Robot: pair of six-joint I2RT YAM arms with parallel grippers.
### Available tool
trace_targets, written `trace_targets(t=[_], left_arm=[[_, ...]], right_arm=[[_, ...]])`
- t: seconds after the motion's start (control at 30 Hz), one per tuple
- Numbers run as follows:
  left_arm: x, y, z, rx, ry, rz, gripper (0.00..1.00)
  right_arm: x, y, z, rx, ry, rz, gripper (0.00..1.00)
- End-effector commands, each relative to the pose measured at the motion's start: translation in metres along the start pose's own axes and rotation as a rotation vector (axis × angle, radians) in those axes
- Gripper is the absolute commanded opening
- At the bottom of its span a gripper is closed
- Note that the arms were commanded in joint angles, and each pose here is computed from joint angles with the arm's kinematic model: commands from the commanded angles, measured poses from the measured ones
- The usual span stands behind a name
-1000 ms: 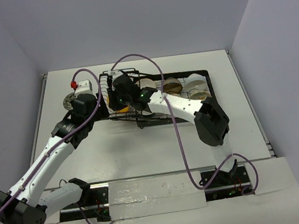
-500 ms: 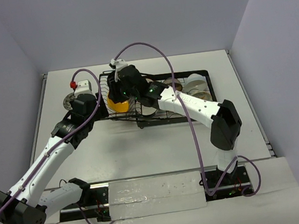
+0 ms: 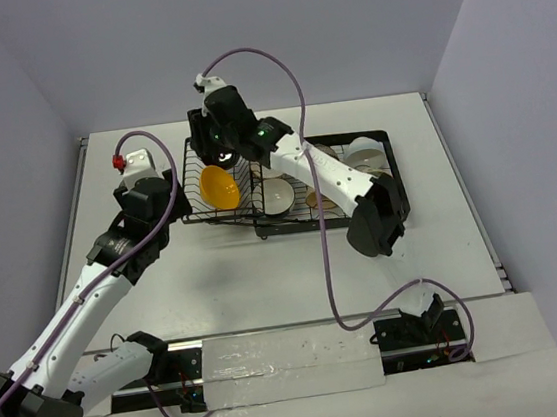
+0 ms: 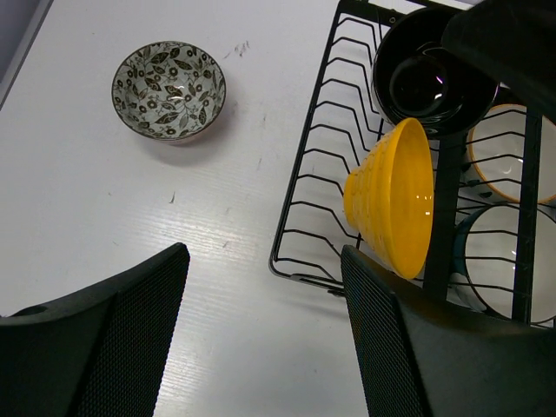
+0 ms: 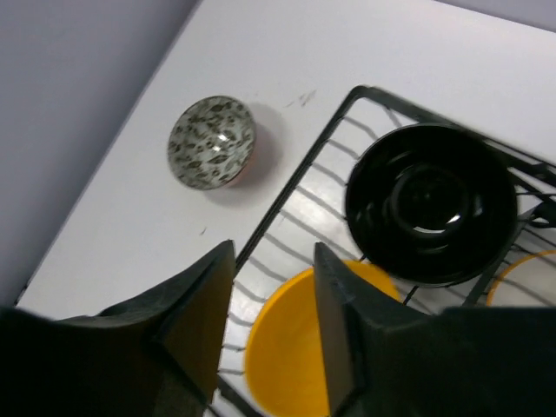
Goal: Load the bowls into the dish rack
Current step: Place the bowl in the dish rack, then pick up the bowl from the corner of the board.
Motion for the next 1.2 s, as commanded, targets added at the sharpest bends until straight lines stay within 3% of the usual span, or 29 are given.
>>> trace_targets(t=[0.0, 0.27, 0.33, 0.6, 0.83, 1.0, 1.17], left_arm=[[-0.001, 0.003, 0.004, -0.023, -0.031, 0.029, 0.76], [0.000, 0.003, 0.003, -0.018, -0.025, 0.032, 0.76], [0.000, 0.003, 0.003, -0.023, -0.027, 0.038, 0.76], [0.020, 0.033, 0.003, -0.117, 0.000, 0.219, 0.78], [0.078, 0.068, 0.008, -0.300, 0.173, 0.311, 0.76], [0.112, 0.090, 0.019, -0.387, 0.222, 0.391, 0.76], [0.146, 0.085, 0.032, -0.401, 0.244, 0.397, 0.78]], right_arm=[[0.012, -0.023, 0.013, -0.008, 0.008, -0.068, 0.51], [0.044, -0.053, 0.000, 0.053, 0.054, -0.025, 0.53], [0.043, -0.038, -0.001, 0.029, 0.056, 0.093, 0.53], [0.035, -0.003, -0.017, -0.078, 0.096, 0.241, 0.53], [-0.030, 0.010, -0.007, -0.144, 0.031, 0.278, 0.54], [-0.085, 0.008, 0.002, -0.203, -0.029, 0.285, 0.56], [-0.111, -0.005, -0.009, -0.232, -0.055, 0.251, 0.58]])
Point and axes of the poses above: each gripper's point midway between its finger pads, its own x axis out along the fingers, its own y axis along the line the jaws close on, z = x × y, the point moved 7 cm from there along -x, back along the fingers, and after that the axes turned 8 degrees about x, right-handed, at the moved point
